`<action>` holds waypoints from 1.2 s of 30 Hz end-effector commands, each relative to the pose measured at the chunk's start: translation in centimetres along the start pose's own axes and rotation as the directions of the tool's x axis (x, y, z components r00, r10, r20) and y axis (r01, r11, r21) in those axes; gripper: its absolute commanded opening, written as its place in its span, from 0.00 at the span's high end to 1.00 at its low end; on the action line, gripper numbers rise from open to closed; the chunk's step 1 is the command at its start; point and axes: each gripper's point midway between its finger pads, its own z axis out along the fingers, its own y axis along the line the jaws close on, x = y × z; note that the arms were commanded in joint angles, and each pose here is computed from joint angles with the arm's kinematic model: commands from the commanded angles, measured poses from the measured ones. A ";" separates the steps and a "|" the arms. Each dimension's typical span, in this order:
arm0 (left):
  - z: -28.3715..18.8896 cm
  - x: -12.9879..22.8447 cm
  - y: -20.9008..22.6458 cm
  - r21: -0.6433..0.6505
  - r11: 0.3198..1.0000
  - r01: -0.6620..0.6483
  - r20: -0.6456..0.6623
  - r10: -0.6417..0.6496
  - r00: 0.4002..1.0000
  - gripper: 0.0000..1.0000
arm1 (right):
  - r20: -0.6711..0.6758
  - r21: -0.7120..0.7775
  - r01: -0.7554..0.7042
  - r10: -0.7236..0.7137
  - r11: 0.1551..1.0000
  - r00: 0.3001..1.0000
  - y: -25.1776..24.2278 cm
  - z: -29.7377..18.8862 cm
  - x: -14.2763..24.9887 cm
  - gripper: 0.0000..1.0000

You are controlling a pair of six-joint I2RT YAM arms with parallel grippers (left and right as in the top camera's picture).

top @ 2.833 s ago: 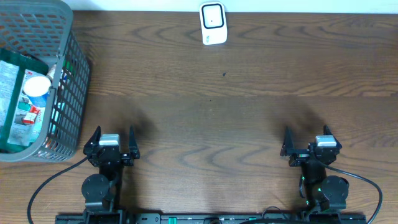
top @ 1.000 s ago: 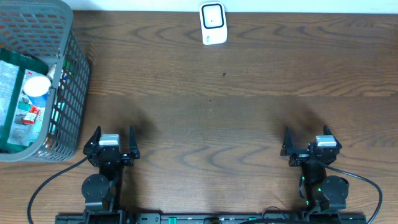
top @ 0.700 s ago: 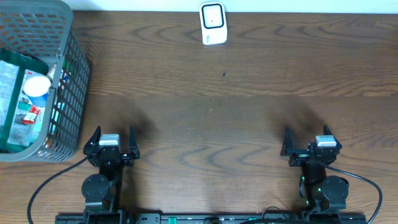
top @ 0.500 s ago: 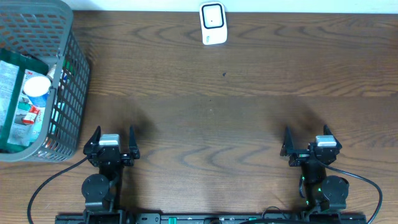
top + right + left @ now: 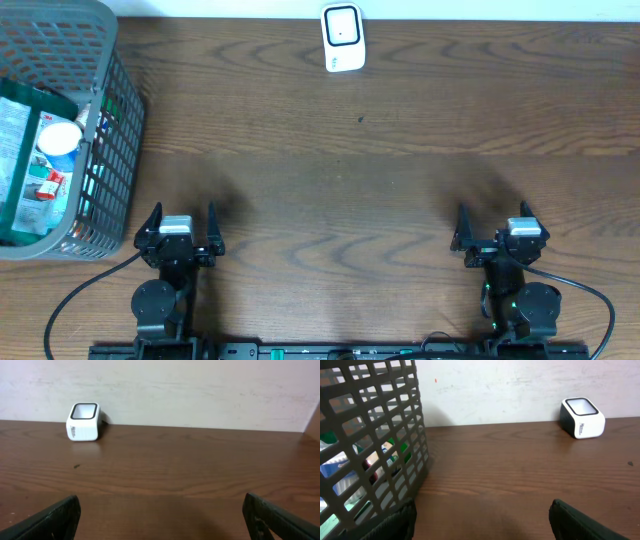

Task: Scan the item barcode

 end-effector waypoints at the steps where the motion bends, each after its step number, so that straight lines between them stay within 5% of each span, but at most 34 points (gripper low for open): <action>1: 0.1 1.5 -0.1 0.006 1.000 -0.005 -0.046 0.005 0.999 0.14 | -0.005 0.016 -0.011 0.011 1.000 1.000 -0.3 0.0 0.2 0.01; 25: 0.0 1.1 -0.1 0.006 1.000 0.000 -0.035 0.000 0.999 0.14 | -0.005 0.016 -0.011 0.011 1.000 1.000 -0.3 0.0 0.2 0.01; 31: -0.3 -0.7 -0.1 0.010 0.994 0.108 -0.001 -0.108 0.994 0.14 | -0.005 0.016 -0.011 0.011 1.000 1.000 -0.3 0.0 0.2 0.01; 36: -2.3 -5.5 -1.6 0.120 0.955 0.270 0.004 -0.273 0.962 0.14 | -0.005 0.016 -0.011 0.011 1.000 1.000 -0.3 0.0 0.2 0.01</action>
